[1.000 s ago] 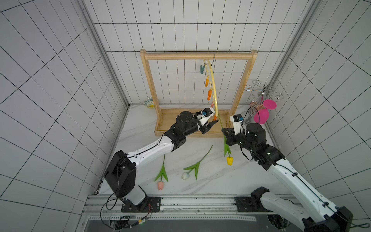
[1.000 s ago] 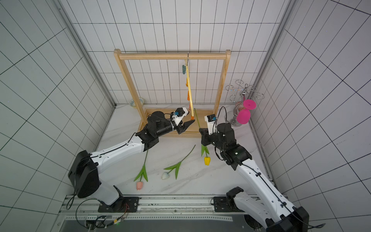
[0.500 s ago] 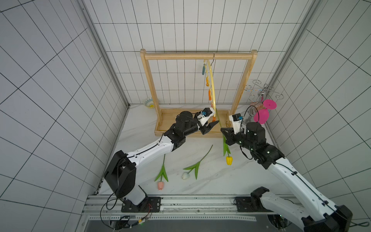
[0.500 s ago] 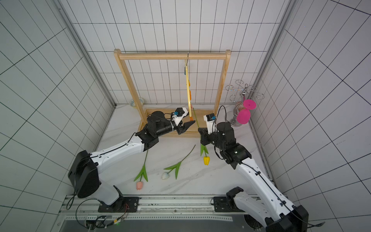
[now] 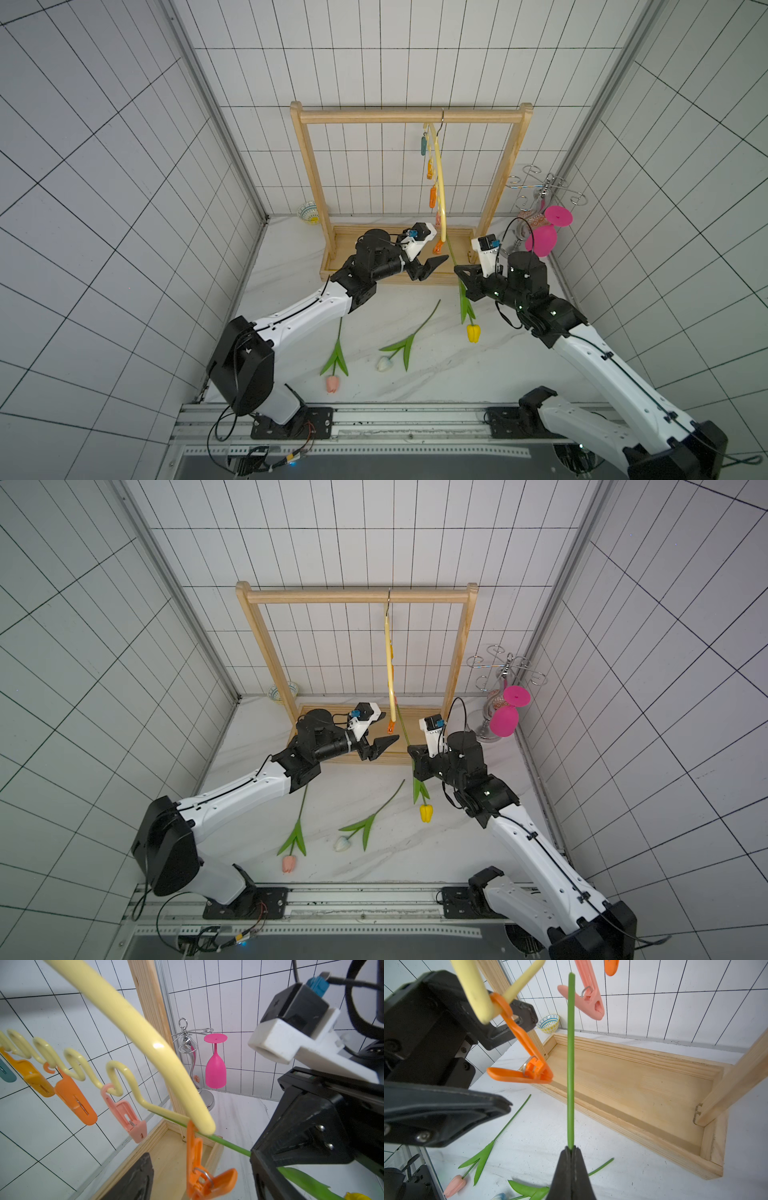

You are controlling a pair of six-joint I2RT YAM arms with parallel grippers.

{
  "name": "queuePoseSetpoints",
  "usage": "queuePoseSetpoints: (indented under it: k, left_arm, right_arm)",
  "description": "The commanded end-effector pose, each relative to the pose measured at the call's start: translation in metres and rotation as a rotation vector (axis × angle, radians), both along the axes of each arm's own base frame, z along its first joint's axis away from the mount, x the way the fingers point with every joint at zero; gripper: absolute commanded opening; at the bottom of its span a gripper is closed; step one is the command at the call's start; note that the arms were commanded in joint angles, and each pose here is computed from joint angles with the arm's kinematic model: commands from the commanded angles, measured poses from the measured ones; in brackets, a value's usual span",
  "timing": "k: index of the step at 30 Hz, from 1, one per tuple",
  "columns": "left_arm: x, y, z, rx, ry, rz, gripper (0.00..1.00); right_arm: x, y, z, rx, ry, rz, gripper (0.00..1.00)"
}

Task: Dry the flowers on a clothes hanger
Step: Open the clamp at the hanger.

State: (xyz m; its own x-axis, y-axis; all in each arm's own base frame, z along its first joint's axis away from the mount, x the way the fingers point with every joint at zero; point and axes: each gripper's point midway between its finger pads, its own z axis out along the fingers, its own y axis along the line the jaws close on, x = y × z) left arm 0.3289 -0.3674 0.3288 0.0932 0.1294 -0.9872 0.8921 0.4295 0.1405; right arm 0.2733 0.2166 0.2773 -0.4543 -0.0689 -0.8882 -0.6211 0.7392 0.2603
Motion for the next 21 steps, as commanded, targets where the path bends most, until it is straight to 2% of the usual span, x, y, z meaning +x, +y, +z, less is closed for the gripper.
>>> queuePoseSetpoints:
  k: [1,21]
  left_arm:
    - [-0.009,0.000,0.009,-0.029,0.001,-0.038,0.73]
    - [-0.003,-0.008,0.017,-0.054,-0.001,-0.063,0.54]
  right_arm:
    - [0.005,0.003,0.027,0.039,-0.034,0.006,0.00]
    - [0.000,0.017,0.034,0.061,-0.027,0.077,0.00]
